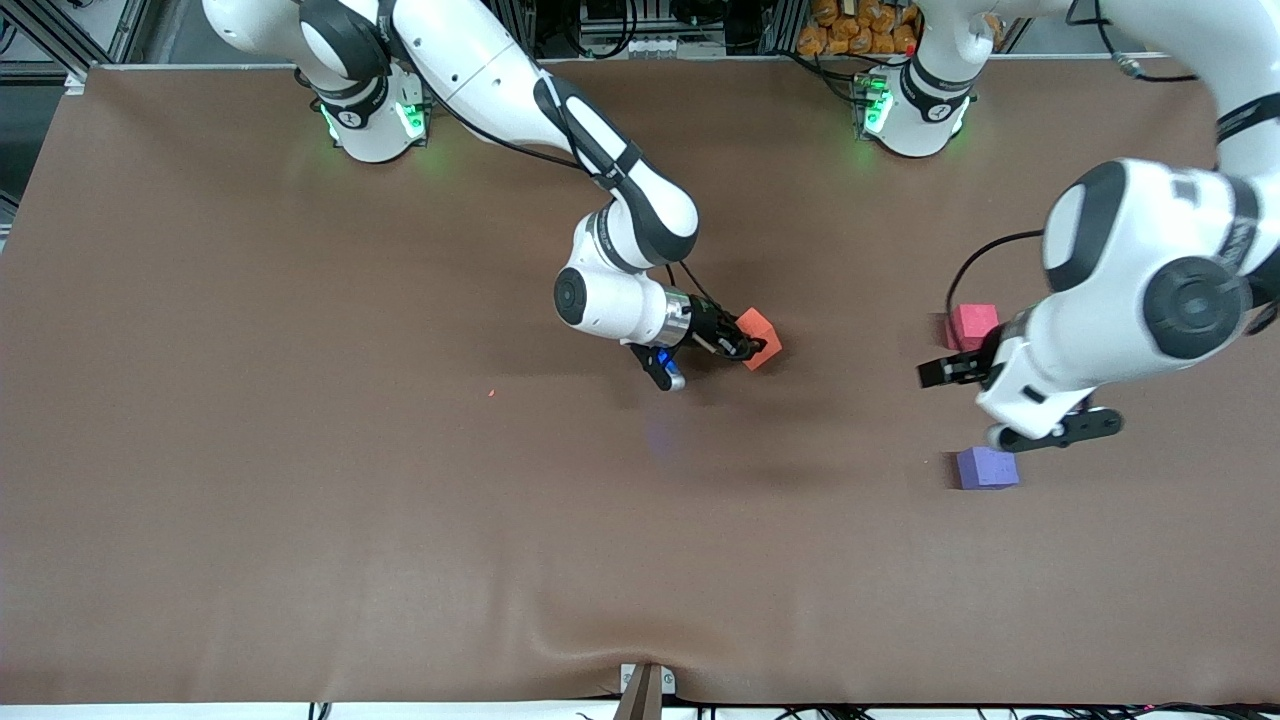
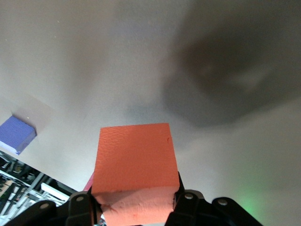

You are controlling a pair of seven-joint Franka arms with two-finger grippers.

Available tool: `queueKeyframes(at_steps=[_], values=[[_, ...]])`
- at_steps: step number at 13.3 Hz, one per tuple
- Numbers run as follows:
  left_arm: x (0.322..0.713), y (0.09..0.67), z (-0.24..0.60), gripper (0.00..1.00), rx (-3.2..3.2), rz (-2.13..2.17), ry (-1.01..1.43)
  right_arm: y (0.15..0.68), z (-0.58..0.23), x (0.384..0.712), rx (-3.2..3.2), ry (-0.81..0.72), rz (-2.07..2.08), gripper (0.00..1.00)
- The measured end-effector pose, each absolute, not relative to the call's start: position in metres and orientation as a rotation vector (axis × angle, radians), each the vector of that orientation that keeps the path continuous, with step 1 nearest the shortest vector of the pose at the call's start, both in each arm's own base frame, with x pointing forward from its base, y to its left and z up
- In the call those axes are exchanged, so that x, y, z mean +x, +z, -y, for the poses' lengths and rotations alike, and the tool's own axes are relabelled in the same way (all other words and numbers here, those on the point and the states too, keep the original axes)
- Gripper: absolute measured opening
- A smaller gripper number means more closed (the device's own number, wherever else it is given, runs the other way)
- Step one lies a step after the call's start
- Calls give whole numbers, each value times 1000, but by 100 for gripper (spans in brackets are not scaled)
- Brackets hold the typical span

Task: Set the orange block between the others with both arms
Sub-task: 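Carry the cube with the right gripper while the left gripper approaches it, then grasp the cube with the left gripper while the right gripper releases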

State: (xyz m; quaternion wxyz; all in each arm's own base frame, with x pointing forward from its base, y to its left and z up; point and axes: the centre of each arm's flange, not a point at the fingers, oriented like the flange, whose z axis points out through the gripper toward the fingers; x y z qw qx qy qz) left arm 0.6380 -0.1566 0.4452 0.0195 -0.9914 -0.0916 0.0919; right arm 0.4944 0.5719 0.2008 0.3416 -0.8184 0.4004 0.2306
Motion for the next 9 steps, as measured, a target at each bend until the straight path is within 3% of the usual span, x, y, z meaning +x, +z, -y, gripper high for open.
queueKeyframes(at_steps=[9], values=[[640,410,193,100,-3038,457,289,180,-588,485,-2082,608,-1152,63]])
